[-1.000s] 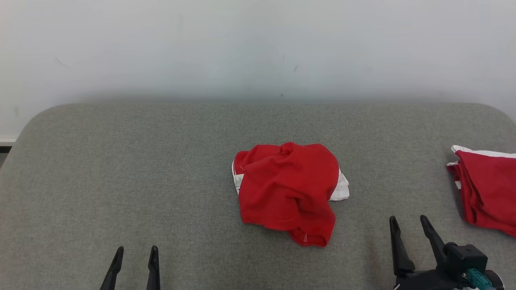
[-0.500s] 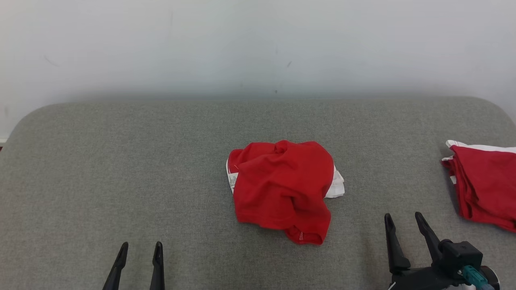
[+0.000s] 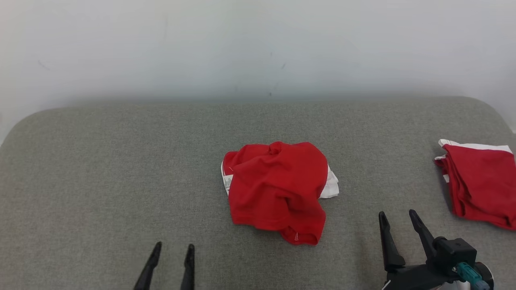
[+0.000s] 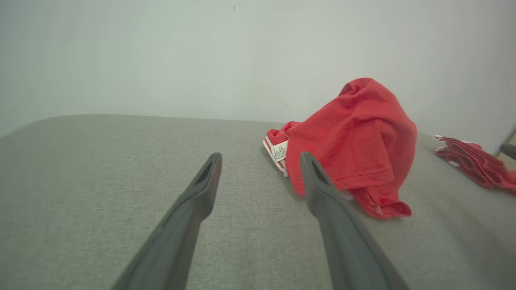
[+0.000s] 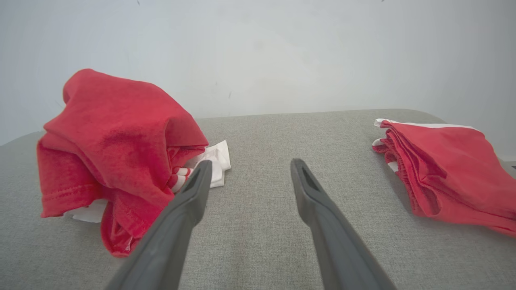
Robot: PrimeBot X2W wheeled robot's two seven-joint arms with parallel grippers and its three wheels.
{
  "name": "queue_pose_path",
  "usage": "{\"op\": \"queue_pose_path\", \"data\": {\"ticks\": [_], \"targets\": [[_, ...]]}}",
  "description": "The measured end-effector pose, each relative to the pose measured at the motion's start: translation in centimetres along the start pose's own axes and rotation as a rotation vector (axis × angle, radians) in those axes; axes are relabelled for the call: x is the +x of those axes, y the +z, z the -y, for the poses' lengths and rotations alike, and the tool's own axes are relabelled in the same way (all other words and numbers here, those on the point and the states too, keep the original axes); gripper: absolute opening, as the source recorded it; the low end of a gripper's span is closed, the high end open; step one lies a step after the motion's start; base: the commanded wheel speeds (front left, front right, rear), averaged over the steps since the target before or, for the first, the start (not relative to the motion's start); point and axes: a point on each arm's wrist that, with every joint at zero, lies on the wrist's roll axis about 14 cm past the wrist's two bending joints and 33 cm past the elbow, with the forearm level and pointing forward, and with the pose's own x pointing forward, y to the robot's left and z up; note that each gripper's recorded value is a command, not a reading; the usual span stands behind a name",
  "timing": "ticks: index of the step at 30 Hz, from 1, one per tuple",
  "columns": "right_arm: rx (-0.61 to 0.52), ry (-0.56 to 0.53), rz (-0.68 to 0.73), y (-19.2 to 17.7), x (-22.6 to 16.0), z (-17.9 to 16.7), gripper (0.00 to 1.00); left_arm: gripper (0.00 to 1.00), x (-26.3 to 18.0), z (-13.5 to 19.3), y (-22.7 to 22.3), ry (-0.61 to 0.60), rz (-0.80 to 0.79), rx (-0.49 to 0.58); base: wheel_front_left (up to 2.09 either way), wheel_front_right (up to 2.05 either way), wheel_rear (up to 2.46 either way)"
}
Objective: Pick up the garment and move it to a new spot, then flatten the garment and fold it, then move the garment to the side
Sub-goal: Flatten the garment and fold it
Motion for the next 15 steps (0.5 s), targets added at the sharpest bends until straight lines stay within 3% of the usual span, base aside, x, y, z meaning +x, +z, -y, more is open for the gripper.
{"op": "queue_pose_path", "data": {"ticks": [9,15], "targets": [[-0.002,-0.039,0.005,0.3,-0.9,1.2,1.0,1.0,2.7,8.9,-3.6,-0.303,-0.11,-0.013,0.0,0.0,0.0],[-0.009,-0.113,0.013,0.7,-2.2,3.5,1.0,1.0,5.2,11.0,-5.1,-0.365,-0.153,0.013,0.0,0.0,0.0]]}}
